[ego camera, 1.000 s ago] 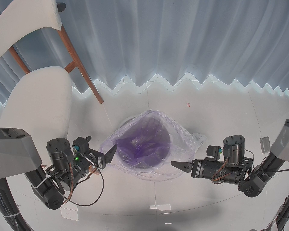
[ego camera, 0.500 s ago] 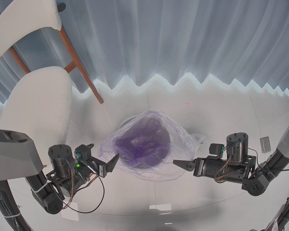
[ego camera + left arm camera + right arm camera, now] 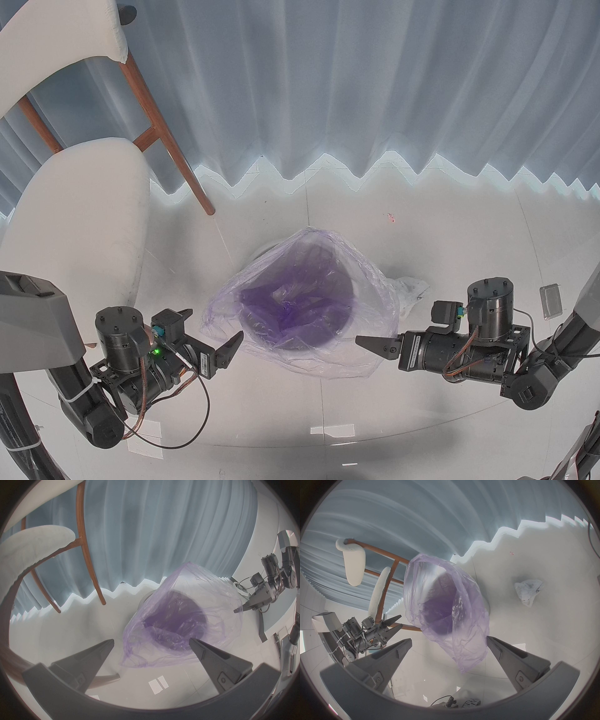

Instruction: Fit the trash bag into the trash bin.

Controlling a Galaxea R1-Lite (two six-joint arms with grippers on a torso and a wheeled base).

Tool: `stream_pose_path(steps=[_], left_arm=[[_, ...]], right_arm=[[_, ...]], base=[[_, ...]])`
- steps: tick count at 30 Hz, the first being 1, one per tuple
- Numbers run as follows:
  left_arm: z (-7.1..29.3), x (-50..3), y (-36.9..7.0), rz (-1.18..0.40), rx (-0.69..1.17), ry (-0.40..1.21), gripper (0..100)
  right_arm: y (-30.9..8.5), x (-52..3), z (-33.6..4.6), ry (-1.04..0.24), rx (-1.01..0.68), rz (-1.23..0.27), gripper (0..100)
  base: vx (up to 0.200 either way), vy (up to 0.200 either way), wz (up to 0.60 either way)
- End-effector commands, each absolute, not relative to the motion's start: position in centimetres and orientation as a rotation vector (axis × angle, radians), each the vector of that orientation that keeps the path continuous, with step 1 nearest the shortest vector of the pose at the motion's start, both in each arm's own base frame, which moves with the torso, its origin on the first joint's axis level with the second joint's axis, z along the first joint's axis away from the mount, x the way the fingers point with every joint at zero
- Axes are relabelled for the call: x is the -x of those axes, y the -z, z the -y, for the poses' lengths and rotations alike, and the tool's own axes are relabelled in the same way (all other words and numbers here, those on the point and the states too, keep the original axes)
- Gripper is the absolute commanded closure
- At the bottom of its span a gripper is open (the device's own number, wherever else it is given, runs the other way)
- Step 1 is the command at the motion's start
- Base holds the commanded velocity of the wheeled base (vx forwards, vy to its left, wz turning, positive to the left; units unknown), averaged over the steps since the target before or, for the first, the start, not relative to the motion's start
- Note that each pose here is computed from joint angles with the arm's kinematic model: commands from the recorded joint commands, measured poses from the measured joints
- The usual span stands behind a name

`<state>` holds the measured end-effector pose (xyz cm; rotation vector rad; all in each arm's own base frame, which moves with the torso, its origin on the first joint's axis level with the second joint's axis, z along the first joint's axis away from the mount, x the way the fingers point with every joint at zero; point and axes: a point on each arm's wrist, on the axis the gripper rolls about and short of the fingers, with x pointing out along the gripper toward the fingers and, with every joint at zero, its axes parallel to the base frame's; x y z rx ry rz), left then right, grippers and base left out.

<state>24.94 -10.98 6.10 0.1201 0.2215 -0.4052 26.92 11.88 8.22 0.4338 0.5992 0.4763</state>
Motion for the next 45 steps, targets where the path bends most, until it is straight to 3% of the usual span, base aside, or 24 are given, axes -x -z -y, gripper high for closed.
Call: stream_pose_path(steps=[1,15,27,36,40,45], left_arm=[[10.9,-24.9,-6.1,-0.224,-0.121,0.404,0],[10.9,-25.2,-6.8,-0.188,-0.109,0.396,0],[10.8,-25.0,-7.2,-0.175,-0.111,0.390,0],[14.1,-25.0,-7.9,-0.126,-0.080,0.370,0],[16.1,-23.9,-8.1,-0.143,0.064,0.440,0],[16.3,-23.4,-8.4,-0.141,0.078,0.458,0]], right_arm=[[-8.1,-26.9,-12.0,-0.479,-0.432,-0.604,0],[-8.2,-27.1,-12.1,-0.467,-0.430,-0.592,0],[-7.9,-27.2,-12.2,-0.467,-0.427,-0.601,0],[-8.4,-27.9,-12.2,-0.433,-0.427,-0.562,0],[-8.0,-28.1,-12.5,-0.430,-0.423,-0.572,0],[-7.8,-28.3,-12.7,-0.438,-0.426,-0.550,0]], base=[[0.000,0.000,0.00],[0.000,0.000,0.00],[0.200,0.000,0.00],[0.067,0.000,0.00],[0.000,0.000,0.00],[0.000,0.000,0.00]])
